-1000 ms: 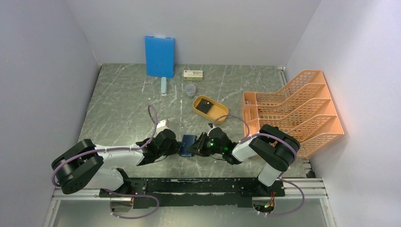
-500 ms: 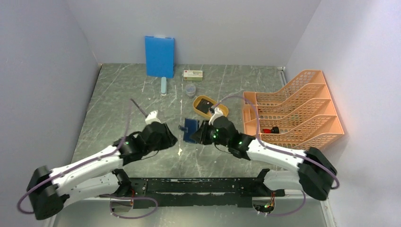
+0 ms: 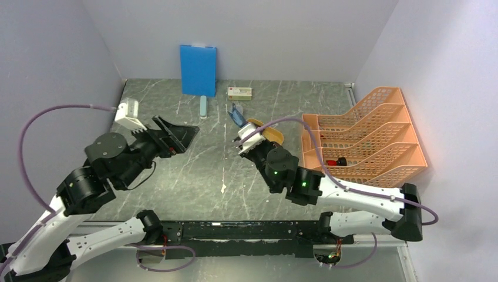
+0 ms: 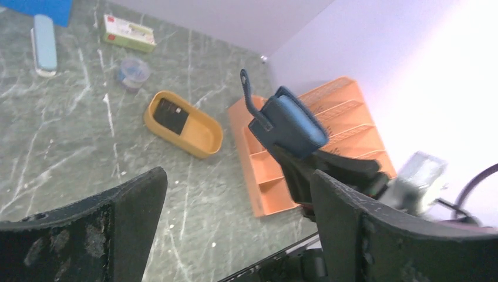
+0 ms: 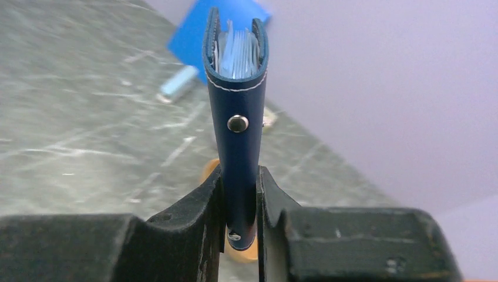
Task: Put the credit cards into the card holder
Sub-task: Adjust the card holder.
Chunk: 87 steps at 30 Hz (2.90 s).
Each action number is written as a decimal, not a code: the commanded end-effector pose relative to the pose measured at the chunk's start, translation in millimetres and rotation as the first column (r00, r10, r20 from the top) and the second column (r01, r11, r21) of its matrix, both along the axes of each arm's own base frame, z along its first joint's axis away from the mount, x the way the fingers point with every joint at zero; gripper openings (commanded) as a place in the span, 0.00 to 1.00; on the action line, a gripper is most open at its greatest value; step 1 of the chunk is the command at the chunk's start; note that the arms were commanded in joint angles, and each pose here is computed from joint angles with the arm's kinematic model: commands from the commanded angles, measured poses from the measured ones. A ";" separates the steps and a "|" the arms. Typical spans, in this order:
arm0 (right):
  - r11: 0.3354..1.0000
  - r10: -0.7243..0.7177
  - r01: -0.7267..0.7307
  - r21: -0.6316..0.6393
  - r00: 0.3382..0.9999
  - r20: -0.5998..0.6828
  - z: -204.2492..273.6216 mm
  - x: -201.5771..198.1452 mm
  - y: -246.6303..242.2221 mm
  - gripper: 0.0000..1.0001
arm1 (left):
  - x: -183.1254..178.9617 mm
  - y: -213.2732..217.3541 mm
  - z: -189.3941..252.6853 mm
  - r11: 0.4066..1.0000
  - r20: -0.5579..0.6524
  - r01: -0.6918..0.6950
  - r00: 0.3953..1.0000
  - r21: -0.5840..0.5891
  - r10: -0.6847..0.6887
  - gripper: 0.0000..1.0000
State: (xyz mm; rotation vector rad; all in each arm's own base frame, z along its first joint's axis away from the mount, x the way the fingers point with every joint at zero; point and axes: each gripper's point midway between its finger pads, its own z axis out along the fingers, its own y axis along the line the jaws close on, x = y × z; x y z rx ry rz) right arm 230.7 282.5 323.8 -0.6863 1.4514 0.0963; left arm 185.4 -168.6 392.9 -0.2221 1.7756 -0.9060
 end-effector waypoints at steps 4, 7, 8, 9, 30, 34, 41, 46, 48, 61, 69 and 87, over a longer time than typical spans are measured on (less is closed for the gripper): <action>0.906 -0.197 0.339 -0.251 0.866 0.459 62.0 6.9 -33.5 0.00 | -20.7 -9.9 41.8 0.987 0.174 0.157 0.974 -0.039 -0.148 0.97; 0.876 -0.176 0.386 -0.290 0.814 0.553 66.7 -1.7 -26.6 0.00 | -19.1 -27.6 32.0 0.978 0.150 0.209 0.967 -0.012 -0.205 0.97; 0.871 -0.164 0.390 -0.298 0.804 0.572 66.9 -5.2 -22.8 0.00 | -17.4 -32.0 29.8 0.976 0.140 0.216 0.967 -0.005 -0.213 0.97; 0.869 -0.155 0.390 -0.303 0.798 0.583 66.8 -8.3 -19.2 0.00 | -16.0 -35.6 29.5 0.975 0.135 0.222 0.966 -0.004 -0.219 0.97; 0.835 -0.041 0.418 -0.358 0.696 0.717 69.7 -41.3 9.4 0.00 | -0.2 -87.7 12.4 0.953 -0.011 0.281 0.959 -0.109 -0.284 0.97; 0.837 -0.046 0.417 -0.355 0.700 0.713 70.2 -41.3 8.0 0.00 | -4.4 -96.9 6.6 0.934 -0.027 0.308 0.948 -0.180 -0.318 0.91; 0.838 -0.052 0.417 -0.353 0.704 0.708 71.2 -41.2 5.7 0.00 | -5.6 -97.7 -0.2 0.928 -0.033 0.307 0.946 -0.210 -0.321 0.74; 0.838 -0.051 0.416 -0.352 0.703 0.710 70.6 -42.7 8.3 0.00 | -1.2 -93.3 -0.5 0.936 -0.036 0.271 0.958 -0.222 -0.286 0.69; 0.839 -0.051 0.416 -0.351 0.702 0.710 70.5 -43.4 9.8 0.00 | 0.8 -90.8 0.0 0.940 -0.039 0.252 0.963 -0.230 -0.268 0.71; 0.845 -0.060 0.414 -0.339 0.704 0.708 73.4 -45.3 10.1 0.00 | 3.0 -95.4 -2.8 0.939 -0.034 0.260 0.961 -0.227 -0.274 0.48; 0.863 -0.104 0.402 -0.306 0.734 0.671 75.8 -47.0 6.4 0.02 | 4.2 -94.1 -4.1 0.943 -0.030 0.255 0.963 -0.213 -0.267 0.05; 0.845 0.509 -0.533 -0.042 0.826 -0.241 0.1 -147.2 49.4 1.00 | -12.3 -17.0 -3.8 0.975 0.121 0.166 0.975 0.150 -0.185 0.05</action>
